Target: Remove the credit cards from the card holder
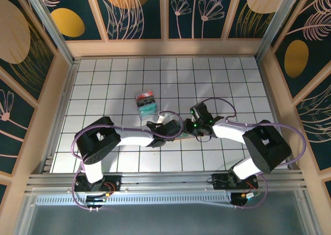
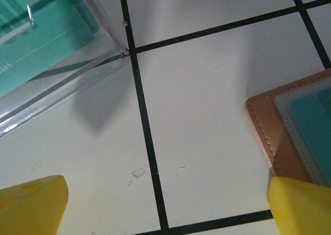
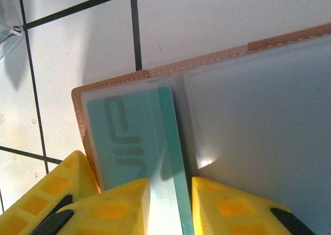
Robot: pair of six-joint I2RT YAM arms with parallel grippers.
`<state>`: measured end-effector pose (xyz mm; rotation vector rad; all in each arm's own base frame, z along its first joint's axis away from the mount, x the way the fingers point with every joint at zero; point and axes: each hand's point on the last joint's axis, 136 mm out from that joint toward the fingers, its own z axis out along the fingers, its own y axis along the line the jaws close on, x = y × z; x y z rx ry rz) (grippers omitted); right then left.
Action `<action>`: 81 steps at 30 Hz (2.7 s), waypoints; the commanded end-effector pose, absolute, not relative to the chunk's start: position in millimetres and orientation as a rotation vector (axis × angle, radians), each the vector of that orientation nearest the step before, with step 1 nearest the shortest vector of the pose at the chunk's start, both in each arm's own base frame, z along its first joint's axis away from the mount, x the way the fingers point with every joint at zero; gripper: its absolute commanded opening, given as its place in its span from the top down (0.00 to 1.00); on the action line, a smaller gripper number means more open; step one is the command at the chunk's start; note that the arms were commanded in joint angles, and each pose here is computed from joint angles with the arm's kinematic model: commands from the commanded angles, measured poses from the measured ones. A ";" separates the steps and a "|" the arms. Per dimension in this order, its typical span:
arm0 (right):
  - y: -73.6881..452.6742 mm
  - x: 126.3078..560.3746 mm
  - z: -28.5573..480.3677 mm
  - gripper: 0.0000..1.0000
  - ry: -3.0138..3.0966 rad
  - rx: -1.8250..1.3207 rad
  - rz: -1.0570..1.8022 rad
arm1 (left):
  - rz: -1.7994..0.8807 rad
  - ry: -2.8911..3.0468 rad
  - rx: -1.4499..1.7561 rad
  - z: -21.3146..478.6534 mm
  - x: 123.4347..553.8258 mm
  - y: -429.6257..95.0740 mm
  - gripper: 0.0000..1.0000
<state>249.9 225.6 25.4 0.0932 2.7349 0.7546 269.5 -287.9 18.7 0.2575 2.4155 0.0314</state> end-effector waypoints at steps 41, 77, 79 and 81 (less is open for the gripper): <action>249.1 246.6 72.7 0.83 2.504 0.039 1.306 | 0.162 2.488 0.316 -8.0 262.7 -271.6 0.01; 204.0 254.0 61.0 1.00 2.543 0.170 1.041 | 0.178 2.450 0.294 12.6 266.8 -267.0 0.01; 203.8 253.8 60.3 1.00 2.546 0.171 1.036 | 0.142 2.422 0.274 27.0 274.3 -277.3 0.01; 203.8 254.3 60.5 1.00 2.546 0.172 1.035 | 0.129 2.402 0.264 36.0 278.2 -281.4 0.01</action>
